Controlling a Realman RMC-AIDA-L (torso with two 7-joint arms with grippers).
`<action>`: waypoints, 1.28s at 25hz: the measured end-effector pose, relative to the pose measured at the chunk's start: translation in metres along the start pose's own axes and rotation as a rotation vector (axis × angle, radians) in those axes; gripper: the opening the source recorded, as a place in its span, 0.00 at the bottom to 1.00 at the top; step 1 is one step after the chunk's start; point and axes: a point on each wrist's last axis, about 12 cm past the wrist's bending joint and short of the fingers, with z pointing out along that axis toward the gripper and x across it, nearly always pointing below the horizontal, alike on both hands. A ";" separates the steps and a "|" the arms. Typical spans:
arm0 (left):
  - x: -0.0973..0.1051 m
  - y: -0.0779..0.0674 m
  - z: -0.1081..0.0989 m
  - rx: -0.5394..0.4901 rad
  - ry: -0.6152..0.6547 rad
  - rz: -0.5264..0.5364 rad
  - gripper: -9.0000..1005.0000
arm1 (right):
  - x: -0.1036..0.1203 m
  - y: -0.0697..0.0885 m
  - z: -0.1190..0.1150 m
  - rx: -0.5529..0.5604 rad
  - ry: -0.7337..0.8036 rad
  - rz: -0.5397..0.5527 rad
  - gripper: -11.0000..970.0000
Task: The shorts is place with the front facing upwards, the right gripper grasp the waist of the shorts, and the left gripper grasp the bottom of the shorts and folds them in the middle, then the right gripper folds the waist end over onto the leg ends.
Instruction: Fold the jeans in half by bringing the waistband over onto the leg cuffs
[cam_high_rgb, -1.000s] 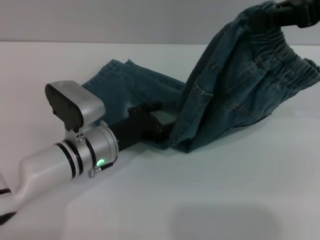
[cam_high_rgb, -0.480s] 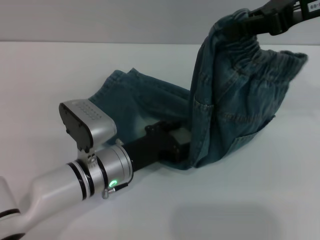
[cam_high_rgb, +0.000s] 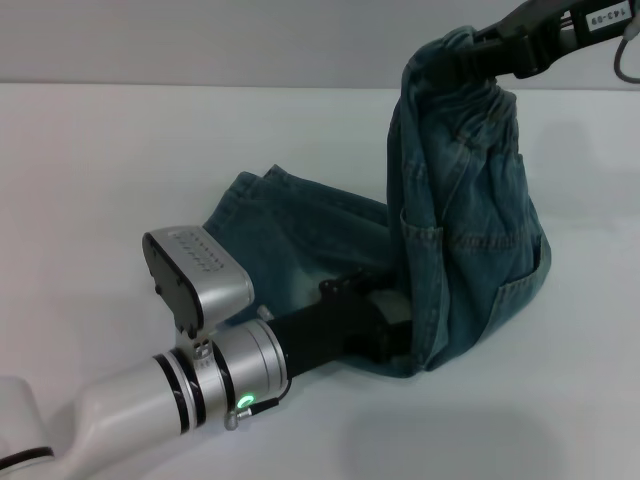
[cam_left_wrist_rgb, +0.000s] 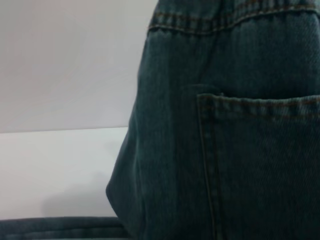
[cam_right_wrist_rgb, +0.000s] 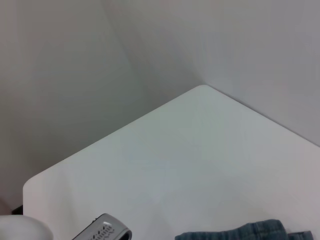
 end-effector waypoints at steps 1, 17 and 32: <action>0.001 -0.001 0.000 0.003 0.001 -0.002 0.83 | 0.000 0.000 0.001 -0.002 0.002 0.000 0.03; 0.007 0.030 -0.027 -0.110 0.020 0.035 0.83 | 0.011 -0.004 0.026 -0.073 0.047 -0.005 0.03; -0.024 0.070 -0.068 -0.230 -0.205 0.063 0.83 | 0.024 0.005 0.061 -0.107 0.053 -0.056 0.03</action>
